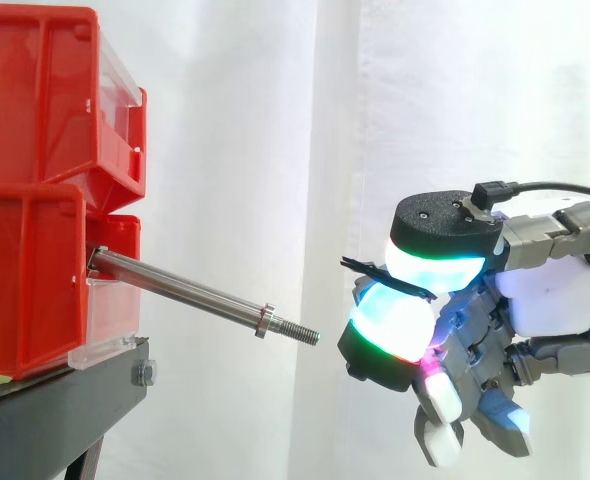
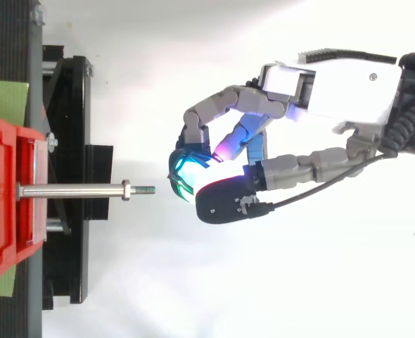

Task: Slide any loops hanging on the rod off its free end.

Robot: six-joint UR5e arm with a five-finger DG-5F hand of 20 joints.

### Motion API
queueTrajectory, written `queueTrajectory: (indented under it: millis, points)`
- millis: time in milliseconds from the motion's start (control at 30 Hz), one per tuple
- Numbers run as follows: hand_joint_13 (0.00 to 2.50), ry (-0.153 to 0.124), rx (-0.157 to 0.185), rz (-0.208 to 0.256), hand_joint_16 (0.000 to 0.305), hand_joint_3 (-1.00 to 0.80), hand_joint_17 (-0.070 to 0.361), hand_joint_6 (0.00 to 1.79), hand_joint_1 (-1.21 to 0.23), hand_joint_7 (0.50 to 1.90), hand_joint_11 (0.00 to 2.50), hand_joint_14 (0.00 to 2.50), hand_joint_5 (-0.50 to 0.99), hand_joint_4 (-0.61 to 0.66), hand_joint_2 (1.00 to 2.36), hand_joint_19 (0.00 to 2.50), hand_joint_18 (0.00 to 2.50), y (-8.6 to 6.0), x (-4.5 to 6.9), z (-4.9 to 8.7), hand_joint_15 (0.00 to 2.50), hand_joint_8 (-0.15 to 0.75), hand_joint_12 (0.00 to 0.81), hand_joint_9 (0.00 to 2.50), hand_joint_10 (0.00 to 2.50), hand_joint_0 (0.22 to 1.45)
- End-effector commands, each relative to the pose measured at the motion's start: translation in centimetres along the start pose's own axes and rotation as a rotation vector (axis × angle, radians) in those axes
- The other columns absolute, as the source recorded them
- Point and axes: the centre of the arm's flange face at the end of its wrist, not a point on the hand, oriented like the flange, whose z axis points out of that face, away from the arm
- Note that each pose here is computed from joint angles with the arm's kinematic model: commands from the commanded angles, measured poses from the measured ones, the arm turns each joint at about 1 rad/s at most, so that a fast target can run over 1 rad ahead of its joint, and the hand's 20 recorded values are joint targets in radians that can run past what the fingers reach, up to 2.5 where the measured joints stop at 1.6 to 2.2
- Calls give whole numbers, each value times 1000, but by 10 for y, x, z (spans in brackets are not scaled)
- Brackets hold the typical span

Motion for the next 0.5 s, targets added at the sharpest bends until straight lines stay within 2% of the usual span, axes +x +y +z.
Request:
queueTrajectory:
  millis: [0, 67, 167, 233, 300, 367, 467]
  points:
    - [959, 2, 0, 15, 62, -5, 140, 928, -762, 1222, 534, 11, -186, 53, 1018, 760, 1085, 0, 3, 0, 339, 343, 396, 880, 12, 629]
    - [915, -1, -3, 34, 56, -172, 127, 925, -798, 1159, 555, 12, -212, 77, 1019, 760, 1016, 3, 3, 1, 346, 317, 372, 815, 14, 676]
    - [902, -10, 1, 61, 56, -270, 126, 922, -812, 1123, 551, 12, -216, 89, 1015, 743, 1010, 7, 1, 2, 336, 309, 368, 792, 14, 703]
    - [898, -13, 34, 81, 56, -283, 125, 921, -815, 1110, 547, 12, -215, 99, 1015, 753, 1006, 8, 0, 0, 336, 308, 368, 788, 14, 703]
    - [893, -13, 52, 94, 56, -312, 125, 919, -818, 1093, 550, 12, -214, 116, 1014, 752, 1005, 9, 1, -1, 338, 309, 368, 788, 14, 699]
    - [893, -11, 64, 102, 55, -393, 125, 914, -819, 1164, 552, 13, -207, 129, 1009, 751, 1004, 9, 2, -2, 338, 311, 368, 788, 16, 690]
    - [899, -8, 71, 113, 55, -422, 125, 914, -808, 1176, 547, 12, -201, 123, 1007, 744, 1006, 9, 4, -3, 340, 316, 365, 804, 14, 685]
